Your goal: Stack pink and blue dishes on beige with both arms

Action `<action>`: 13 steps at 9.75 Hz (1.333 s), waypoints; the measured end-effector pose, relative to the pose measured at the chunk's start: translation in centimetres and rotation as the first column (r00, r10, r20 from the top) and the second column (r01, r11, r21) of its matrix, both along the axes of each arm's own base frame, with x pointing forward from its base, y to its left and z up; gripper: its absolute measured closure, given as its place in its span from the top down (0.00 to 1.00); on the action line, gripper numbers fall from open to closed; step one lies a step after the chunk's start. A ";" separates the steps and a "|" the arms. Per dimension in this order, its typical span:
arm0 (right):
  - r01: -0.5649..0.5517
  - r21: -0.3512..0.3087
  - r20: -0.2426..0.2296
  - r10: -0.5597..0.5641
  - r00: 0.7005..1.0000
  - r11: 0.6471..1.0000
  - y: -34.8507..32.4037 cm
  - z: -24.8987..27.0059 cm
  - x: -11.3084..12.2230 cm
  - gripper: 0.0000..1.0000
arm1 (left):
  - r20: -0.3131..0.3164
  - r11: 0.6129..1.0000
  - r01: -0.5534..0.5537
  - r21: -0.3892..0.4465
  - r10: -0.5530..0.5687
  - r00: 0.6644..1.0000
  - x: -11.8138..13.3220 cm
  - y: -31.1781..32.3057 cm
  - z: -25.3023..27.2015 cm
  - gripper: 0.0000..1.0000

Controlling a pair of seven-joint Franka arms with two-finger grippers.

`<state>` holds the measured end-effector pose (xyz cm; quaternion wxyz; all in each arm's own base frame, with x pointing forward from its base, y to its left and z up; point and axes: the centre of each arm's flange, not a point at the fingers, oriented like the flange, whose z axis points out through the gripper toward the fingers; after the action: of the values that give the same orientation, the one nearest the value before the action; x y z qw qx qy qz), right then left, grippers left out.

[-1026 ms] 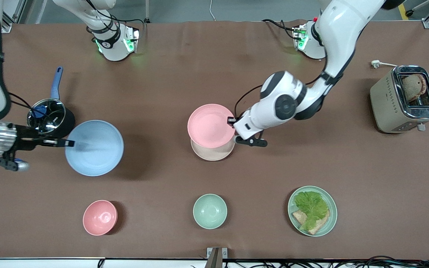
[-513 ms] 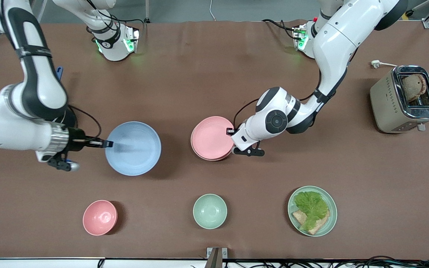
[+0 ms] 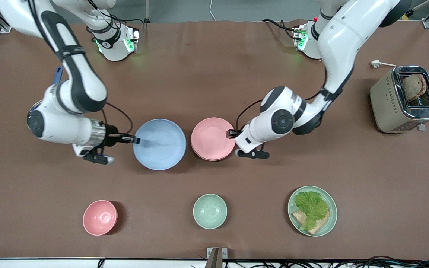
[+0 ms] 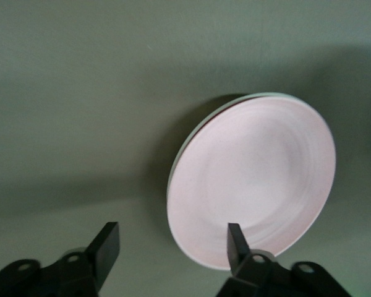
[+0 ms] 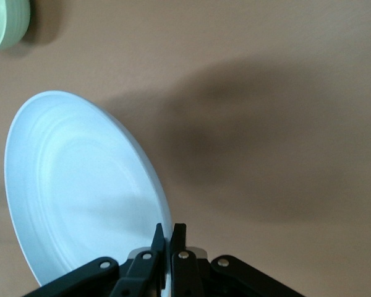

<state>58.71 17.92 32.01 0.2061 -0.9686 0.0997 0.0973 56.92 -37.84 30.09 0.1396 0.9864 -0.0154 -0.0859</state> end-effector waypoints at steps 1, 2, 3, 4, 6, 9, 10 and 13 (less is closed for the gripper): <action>-0.006 0.008 0.022 0.006 1.000 1.000 3.3 -0.4 -1.2 0.05 | 0.022 0.999 -0.030 0.036 0.029 0.999 1.0 2.8 4.8 0.99; -0.002 0.017 0.044 0.001 0.999 1.000 7.2 -0.8 -2.8 0.05 | 0.041 0.994 -0.066 0.091 0.062 0.997 1.6 6.6 9.3 1.00; 0.014 0.023 0.061 -0.016 0.998 1.000 11.0 -1.5 -4.5 0.05 | 0.064 0.986 -0.094 0.139 0.086 0.994 2.1 10.6 12.8 1.00; 0.025 0.028 0.077 -0.027 0.997 0.999 14.1 -2.9 -6.0 0.05 | 0.093 0.981 -0.096 0.169 0.081 0.992 2.4 14.1 15.7 1.00; 0.031 0.035 0.109 -0.035 0.993 0.999 16.9 -5.8 -7.7 0.05 | 0.169 0.977 -0.077 0.198 0.043 0.985 2.2 19.6 21.1 1.00; 0.046 0.030 0.124 -0.050 0.991 0.998 17.5 -9.3 -8.9 0.05 | 0.237 0.969 0.009 0.245 -0.069 0.969 -0.8 28.9 30.0 1.00; 0.048 0.027 0.123 -0.051 0.991 0.998 17.4 -9.5 -8.9 0.05 | 0.249 0.968 0.017 0.251 -0.082 0.965 -2.5 31.4 32.5 1.00; 0.049 0.022 0.119 -0.051 0.992 0.999 17.1 -9.8 -9.0 0.09 | 0.307 0.969 -0.010 0.245 -0.067 0.949 -6.4 33.5 36.6 1.00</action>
<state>49.69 35.04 22.20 0.2231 -0.9679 0.1107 0.0350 50.51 -4.32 66.72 0.0120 0.9968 -0.0410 0.0681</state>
